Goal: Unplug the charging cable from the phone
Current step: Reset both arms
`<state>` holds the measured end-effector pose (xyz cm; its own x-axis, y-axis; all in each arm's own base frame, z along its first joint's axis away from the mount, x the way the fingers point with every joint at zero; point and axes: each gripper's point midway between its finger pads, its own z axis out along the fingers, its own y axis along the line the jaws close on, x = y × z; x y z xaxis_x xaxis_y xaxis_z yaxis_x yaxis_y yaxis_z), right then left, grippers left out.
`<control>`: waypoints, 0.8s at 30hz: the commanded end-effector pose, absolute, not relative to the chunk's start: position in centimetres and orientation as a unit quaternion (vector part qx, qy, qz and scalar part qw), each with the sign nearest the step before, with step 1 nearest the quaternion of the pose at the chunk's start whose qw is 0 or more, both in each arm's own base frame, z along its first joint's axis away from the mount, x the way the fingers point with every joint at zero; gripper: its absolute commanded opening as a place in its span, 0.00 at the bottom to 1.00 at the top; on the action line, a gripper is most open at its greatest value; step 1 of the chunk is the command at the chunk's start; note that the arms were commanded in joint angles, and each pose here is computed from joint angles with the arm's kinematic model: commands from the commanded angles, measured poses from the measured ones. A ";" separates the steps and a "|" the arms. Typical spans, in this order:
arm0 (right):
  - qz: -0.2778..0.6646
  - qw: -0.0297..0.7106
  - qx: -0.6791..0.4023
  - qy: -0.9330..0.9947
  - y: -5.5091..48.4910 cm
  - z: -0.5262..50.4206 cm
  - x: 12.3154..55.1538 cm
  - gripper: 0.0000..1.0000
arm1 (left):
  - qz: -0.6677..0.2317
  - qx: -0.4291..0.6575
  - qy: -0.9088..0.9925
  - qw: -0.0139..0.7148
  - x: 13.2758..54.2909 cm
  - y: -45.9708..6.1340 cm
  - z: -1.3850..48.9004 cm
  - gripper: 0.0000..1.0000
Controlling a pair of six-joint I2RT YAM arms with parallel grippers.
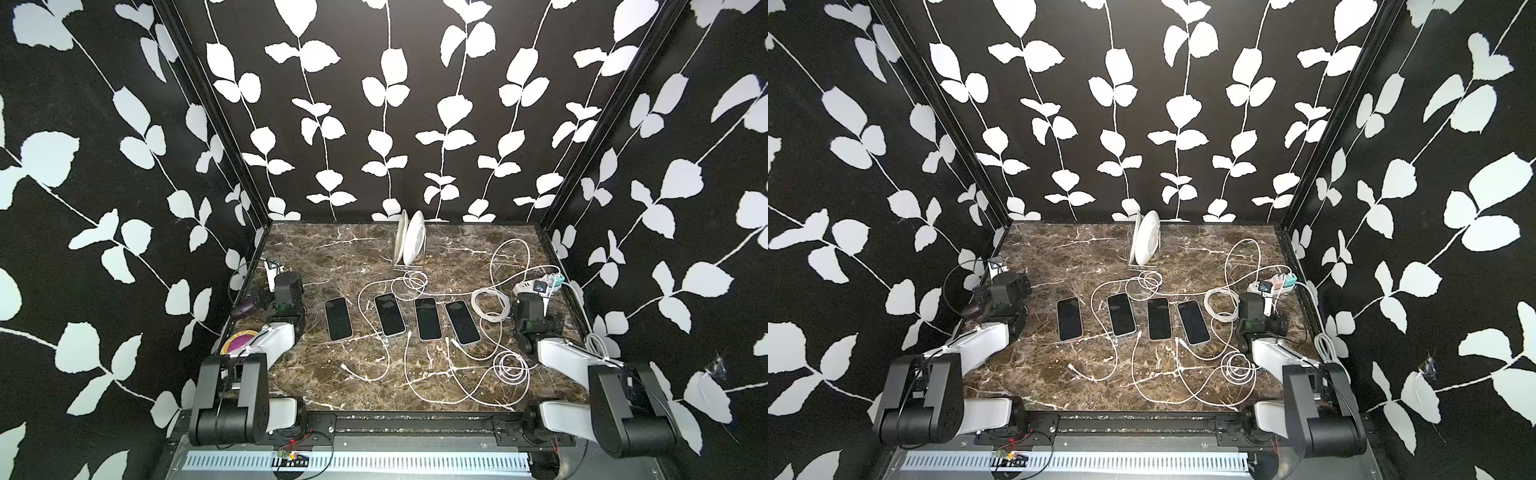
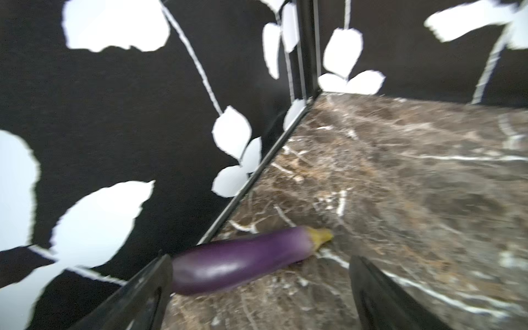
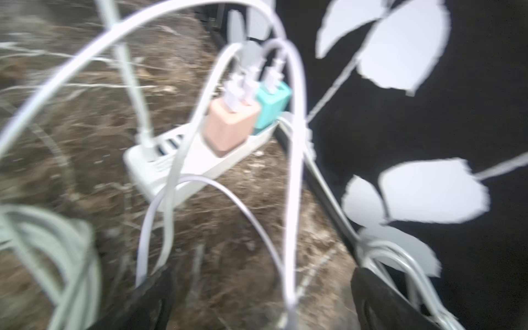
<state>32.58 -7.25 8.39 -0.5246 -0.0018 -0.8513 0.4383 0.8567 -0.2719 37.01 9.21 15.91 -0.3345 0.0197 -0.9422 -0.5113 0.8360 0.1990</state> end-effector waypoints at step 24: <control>-0.134 0.583 0.059 0.799 -3.3 10.0 38.8 0.99 | 0.104 -0.014 0.795 0.597 39.1 1.9 10.2 0.98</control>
<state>38.17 -3.28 8.63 -0.3641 -0.0598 -0.9294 0.2454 0.9565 -0.1577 37.95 1.17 6.72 -0.4080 0.1174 -0.9054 -0.0892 0.9818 0.1675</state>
